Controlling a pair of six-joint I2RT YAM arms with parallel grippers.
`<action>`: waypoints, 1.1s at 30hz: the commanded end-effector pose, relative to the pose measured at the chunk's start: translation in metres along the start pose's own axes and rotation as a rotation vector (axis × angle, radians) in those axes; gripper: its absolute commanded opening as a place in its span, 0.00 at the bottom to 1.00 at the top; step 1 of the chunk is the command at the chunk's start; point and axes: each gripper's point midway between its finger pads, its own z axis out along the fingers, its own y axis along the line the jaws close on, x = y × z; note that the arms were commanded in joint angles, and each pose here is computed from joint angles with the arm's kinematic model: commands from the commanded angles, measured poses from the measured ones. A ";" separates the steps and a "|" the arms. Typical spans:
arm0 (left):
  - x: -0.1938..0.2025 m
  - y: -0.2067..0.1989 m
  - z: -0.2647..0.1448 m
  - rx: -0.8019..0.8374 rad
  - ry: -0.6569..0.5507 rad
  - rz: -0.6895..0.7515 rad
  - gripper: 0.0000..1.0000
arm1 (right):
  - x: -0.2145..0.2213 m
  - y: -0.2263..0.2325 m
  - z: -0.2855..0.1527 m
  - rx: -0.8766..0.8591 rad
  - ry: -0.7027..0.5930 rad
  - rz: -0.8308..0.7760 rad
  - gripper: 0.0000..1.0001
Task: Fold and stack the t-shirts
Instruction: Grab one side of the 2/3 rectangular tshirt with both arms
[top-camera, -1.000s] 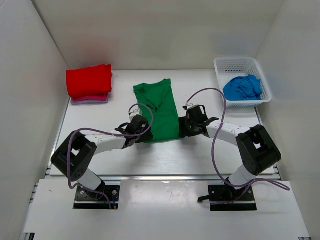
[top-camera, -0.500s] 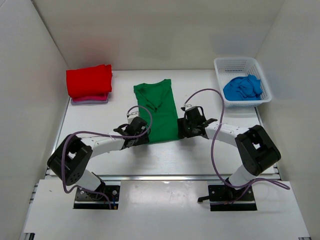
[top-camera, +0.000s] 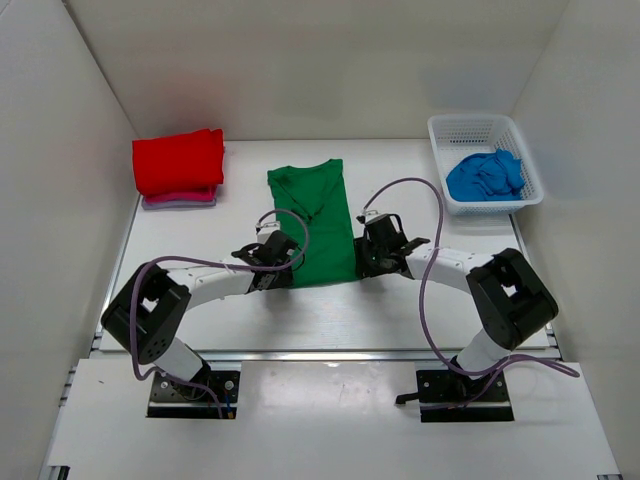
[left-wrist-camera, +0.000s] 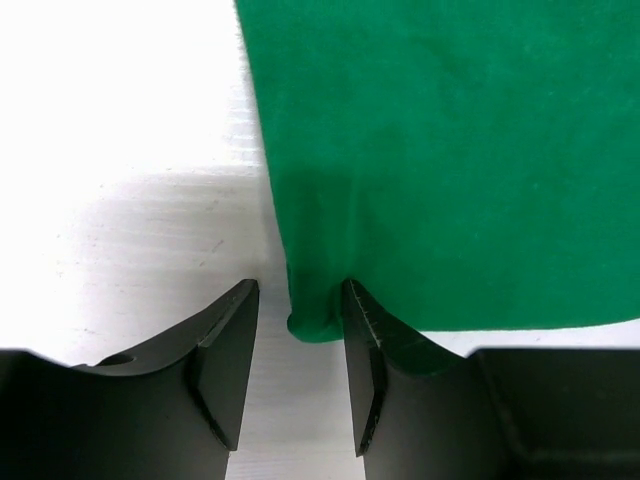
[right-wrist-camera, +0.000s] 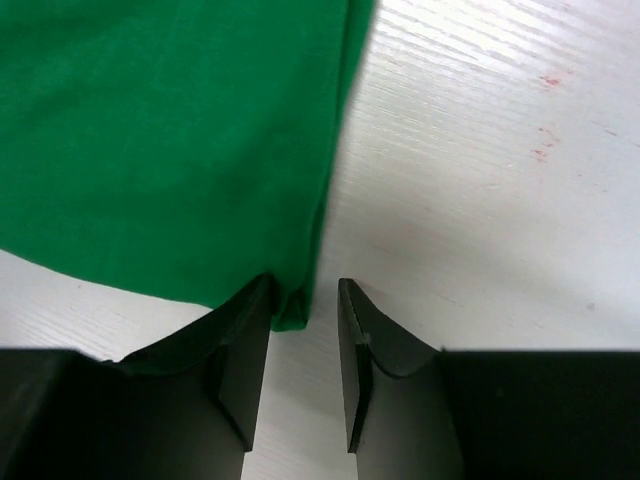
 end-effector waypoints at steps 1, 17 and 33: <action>0.049 0.027 0.011 -0.084 0.156 0.034 0.50 | 0.010 0.004 0.006 0.005 0.025 0.007 0.30; 0.064 0.034 0.010 -0.077 0.185 0.034 0.20 | 0.046 0.026 0.013 0.006 0.139 0.026 0.35; 0.096 0.046 -0.036 0.003 0.285 0.111 0.00 | 0.108 0.054 -0.040 -0.105 0.298 -0.071 0.00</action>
